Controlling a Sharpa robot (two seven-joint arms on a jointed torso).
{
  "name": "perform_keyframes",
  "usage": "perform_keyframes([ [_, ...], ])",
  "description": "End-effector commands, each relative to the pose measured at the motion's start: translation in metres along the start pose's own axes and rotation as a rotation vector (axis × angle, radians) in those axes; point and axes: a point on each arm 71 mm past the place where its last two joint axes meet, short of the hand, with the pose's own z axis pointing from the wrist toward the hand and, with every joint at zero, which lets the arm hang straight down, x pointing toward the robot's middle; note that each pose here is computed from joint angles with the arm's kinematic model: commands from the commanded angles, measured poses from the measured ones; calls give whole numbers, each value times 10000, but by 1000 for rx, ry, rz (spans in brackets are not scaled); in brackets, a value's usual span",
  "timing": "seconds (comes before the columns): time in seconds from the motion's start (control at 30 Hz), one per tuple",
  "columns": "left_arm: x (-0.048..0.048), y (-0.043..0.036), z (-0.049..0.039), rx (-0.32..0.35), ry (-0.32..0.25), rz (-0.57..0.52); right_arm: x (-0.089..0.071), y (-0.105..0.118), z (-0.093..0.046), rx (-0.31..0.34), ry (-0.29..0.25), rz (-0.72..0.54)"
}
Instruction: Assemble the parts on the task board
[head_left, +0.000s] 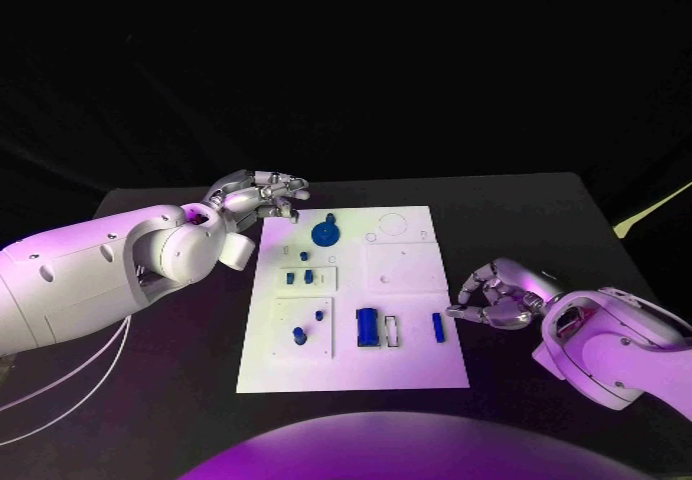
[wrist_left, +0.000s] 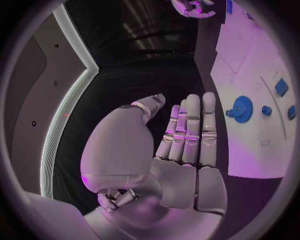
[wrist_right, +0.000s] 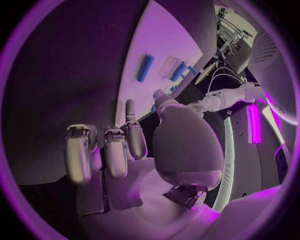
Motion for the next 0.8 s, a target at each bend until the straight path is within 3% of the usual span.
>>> perform_keyframes([
  [0.03,23,-9,3,9,13,-1,44,-53,-18,89,-12,-22],
  [0.37,15,-6,-6,8,12,-1,256,1,9,81,3,-32],
  [0.8,-2,-5,-15,5,10,1,381,109,39,35,2,-22],
])
